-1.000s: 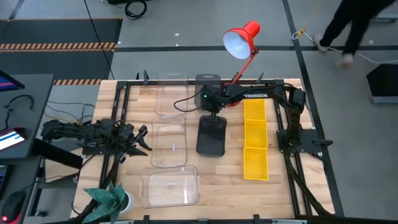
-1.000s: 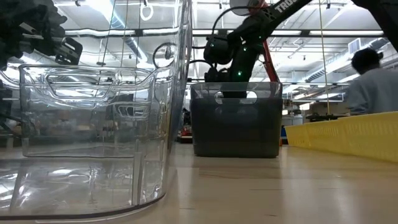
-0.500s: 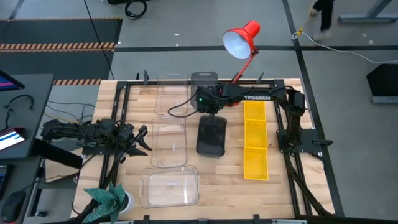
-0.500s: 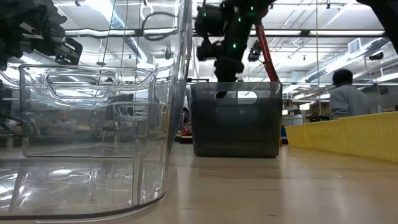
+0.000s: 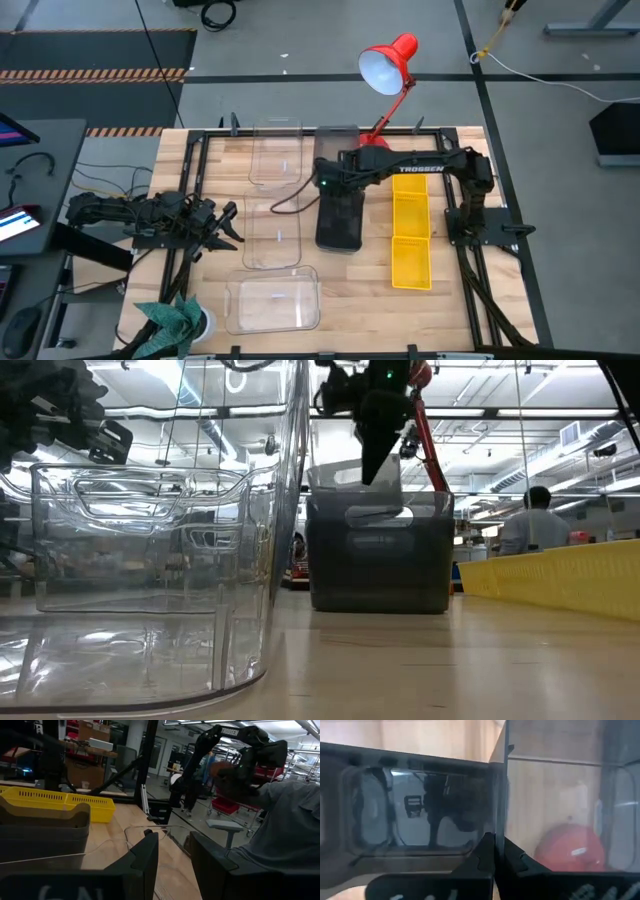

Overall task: Stack baskets by color
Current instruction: Stack the top black bin on the bottom black bins

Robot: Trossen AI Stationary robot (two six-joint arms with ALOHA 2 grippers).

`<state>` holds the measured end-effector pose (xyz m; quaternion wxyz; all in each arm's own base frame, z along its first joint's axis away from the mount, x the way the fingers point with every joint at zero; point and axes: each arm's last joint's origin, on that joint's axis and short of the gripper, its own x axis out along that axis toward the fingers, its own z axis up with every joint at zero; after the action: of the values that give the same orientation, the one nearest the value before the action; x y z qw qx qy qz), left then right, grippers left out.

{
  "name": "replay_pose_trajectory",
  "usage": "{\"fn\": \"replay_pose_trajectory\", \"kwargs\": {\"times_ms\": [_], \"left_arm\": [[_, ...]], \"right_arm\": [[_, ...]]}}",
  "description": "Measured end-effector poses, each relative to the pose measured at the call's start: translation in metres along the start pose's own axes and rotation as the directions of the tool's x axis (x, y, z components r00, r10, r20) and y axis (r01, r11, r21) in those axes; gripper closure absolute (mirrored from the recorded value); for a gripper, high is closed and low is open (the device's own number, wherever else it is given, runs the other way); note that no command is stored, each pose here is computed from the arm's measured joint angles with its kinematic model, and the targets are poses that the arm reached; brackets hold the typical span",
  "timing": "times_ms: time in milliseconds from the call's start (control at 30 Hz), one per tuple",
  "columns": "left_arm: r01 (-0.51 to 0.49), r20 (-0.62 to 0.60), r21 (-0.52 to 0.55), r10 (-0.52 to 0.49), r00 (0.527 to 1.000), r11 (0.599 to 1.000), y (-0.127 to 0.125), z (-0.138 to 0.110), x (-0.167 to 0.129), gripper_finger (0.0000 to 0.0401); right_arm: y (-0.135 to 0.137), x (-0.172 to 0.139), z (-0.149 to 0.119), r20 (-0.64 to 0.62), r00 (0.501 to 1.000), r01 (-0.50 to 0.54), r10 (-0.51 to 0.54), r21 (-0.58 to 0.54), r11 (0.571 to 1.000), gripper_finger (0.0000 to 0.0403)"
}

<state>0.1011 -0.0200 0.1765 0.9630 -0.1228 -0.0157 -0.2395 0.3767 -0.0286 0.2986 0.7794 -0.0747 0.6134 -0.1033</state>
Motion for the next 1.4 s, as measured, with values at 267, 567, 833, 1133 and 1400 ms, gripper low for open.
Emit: {"fn": "replay_pose_trajectory", "kwargs": {"times_ms": [267,567,833,1133,1400], "left_arm": [[0.000,0.000,-0.001,0.000,1.000,1.000,0.000,0.000,0.000,0.0284],[0.000,0.000,-0.001,0.000,1.000,1.000,0.000,0.000,0.000,0.0284],[0.000,0.000,0.000,0.000,1.000,1.000,0.000,0.000,0.000,0.0284],[0.000,0.000,0.000,0.000,1.000,1.000,0.000,0.000,0.000,0.0284],[0.000,0.000,-0.001,0.000,1.000,1.000,0.000,0.000,0.000,0.0284]], "right_arm": [[0.029,-0.022,-0.006,0.029,0.999,-0.024,0.021,0.105,0.994,0.0398],[0.076,-0.030,-0.014,0.041,0.999,0.028,-0.031,0.083,0.996,0.0398],[0.109,-0.028,-0.022,0.064,0.998,0.017,-0.023,0.090,0.996,0.0398],[0.134,-0.019,-0.027,0.099,0.995,-0.045,0.034,0.111,0.993,0.0398],[0.147,-0.013,-0.029,0.119,0.988,-0.107,0.094,0.108,0.988,0.0398]]}}
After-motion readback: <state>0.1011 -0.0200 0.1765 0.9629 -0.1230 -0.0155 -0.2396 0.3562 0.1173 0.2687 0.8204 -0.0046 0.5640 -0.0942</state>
